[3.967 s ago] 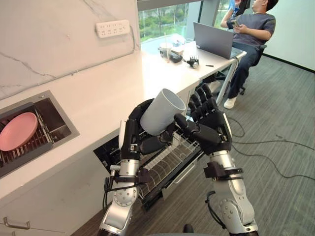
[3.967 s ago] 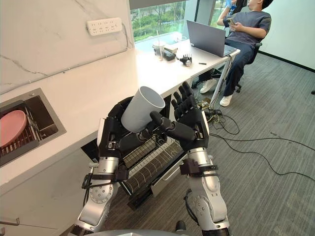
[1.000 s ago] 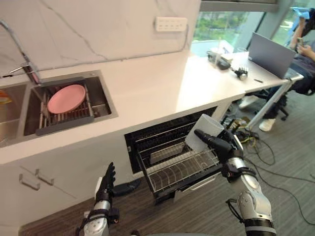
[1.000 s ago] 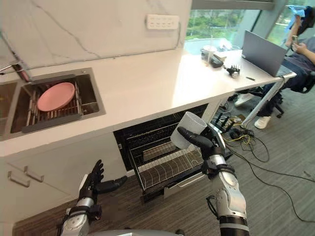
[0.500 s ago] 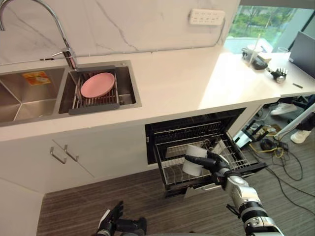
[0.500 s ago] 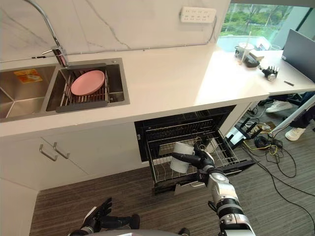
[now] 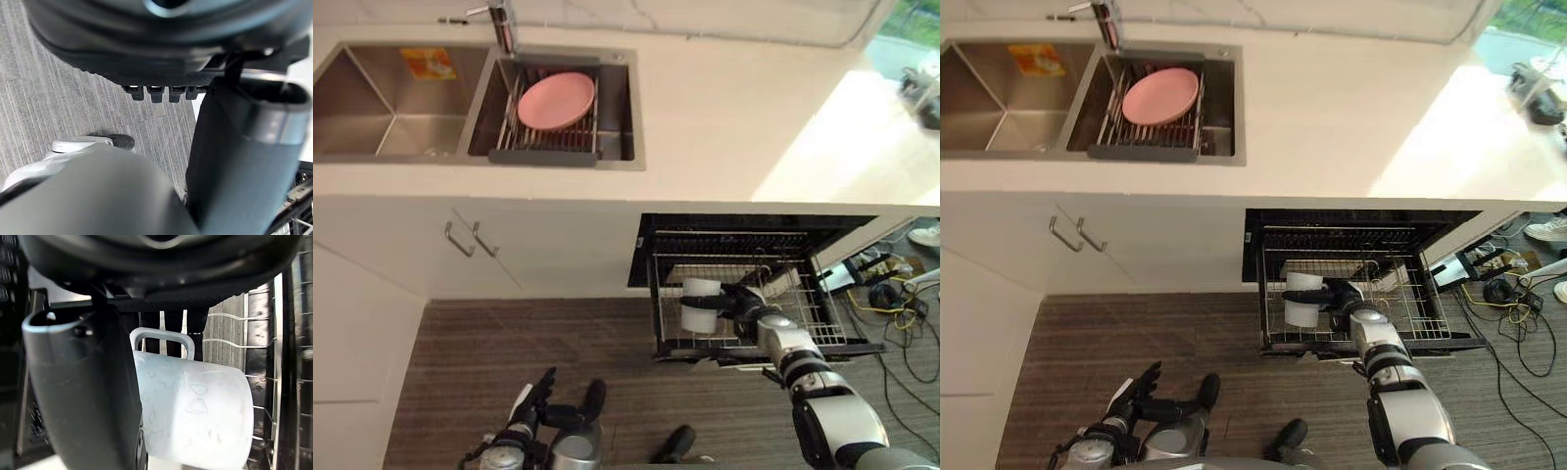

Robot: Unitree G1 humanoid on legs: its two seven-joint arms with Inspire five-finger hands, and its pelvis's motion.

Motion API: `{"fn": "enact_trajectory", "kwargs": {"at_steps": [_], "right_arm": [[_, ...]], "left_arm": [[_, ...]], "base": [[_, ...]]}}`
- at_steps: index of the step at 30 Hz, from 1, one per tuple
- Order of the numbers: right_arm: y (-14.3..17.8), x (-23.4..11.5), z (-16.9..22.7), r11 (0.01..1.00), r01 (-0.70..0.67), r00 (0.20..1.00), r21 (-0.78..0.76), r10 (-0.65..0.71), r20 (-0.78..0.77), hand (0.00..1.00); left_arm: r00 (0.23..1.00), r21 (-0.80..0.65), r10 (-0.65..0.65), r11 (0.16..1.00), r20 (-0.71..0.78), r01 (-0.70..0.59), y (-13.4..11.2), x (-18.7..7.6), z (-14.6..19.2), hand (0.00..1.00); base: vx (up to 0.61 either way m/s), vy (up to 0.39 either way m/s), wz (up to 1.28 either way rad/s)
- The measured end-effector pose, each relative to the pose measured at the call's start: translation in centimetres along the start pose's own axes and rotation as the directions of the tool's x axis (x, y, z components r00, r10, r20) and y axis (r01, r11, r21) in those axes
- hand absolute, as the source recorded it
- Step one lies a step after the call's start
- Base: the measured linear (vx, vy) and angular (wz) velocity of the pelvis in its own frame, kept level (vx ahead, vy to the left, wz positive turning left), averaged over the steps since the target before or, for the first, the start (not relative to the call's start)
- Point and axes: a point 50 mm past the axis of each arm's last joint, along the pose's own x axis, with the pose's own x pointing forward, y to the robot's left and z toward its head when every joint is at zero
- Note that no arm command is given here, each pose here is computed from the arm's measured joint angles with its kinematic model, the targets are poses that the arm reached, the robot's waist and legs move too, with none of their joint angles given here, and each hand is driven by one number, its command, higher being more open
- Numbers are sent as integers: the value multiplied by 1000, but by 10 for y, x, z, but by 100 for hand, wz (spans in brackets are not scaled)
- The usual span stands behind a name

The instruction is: Walk over to the sink, pick up the cup, carry it to the dishwasher, place the cup inside the dishwasher, then close the dishwasher door

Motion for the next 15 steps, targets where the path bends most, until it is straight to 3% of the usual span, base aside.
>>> {"fn": "enact_trajectory", "kwargs": {"at_steps": [15], "right_arm": [[5,1,28,1000,-1,1000,-30,2,30,0]], "left_arm": [[995,-36,-10,999,99,14,0,4,28,100]], "base": [[7,-8,5]]}}
